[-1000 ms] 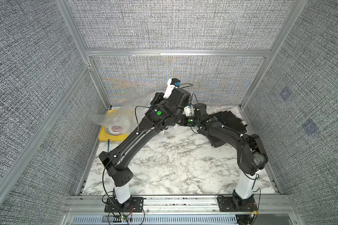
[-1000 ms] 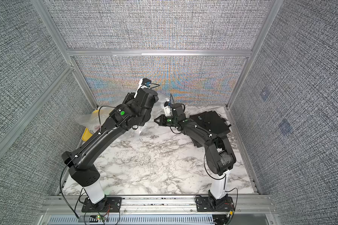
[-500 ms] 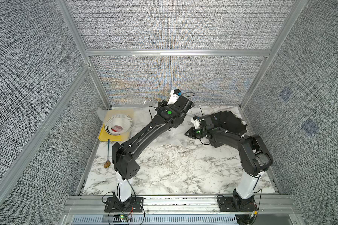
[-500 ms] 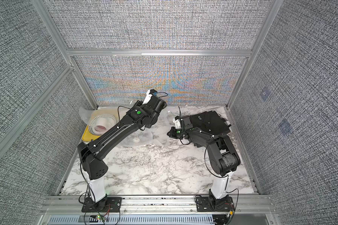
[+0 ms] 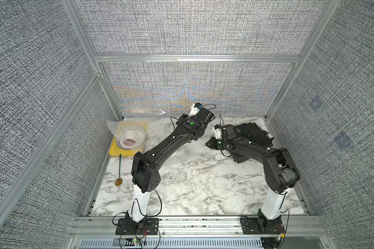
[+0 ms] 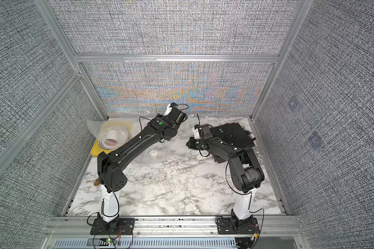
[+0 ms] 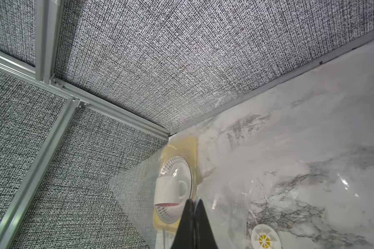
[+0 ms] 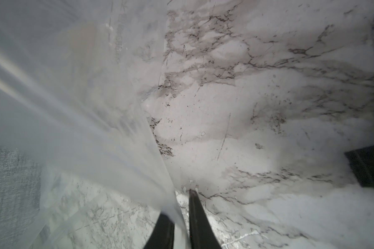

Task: Place the folded shirt into the vacuum bag
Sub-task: Open the vacuum bag at the center of the board, then adjust the shirt at the center of the board.

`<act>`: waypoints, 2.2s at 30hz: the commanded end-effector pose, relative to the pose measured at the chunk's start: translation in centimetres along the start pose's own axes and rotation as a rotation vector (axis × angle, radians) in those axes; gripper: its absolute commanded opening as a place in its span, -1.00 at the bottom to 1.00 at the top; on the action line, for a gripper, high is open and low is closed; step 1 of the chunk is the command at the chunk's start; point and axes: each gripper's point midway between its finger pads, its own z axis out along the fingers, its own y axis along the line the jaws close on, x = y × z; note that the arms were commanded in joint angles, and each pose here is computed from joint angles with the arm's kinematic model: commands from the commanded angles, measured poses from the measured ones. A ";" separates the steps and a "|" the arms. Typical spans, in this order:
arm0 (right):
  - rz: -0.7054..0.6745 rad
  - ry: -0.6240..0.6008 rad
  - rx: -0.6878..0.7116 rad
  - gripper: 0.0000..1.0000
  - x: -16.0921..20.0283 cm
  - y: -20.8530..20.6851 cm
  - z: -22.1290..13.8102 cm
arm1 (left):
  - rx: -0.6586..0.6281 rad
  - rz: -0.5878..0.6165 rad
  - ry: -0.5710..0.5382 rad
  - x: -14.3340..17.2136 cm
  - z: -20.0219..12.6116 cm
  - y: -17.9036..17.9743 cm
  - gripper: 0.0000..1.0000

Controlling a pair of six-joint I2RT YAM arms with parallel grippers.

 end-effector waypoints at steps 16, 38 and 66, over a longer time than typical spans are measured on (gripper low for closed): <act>-0.014 0.012 0.011 -0.21 0.4 -1.4 -0.2 | 0.202 0.001 -0.038 -0.7 0.2 -2.8 -1.00; 0.020 -0.182 0.061 0.12 -3.2 -3.2 -8.5 | 0.194 -0.007 -0.019 -1.0 1.9 -4.1 -1.00; -0.196 -0.089 0.806 0.33 -0.5 -12.5 -11.5 | 0.300 -0.012 0.022 -0.4 3.8 -7.5 -1.00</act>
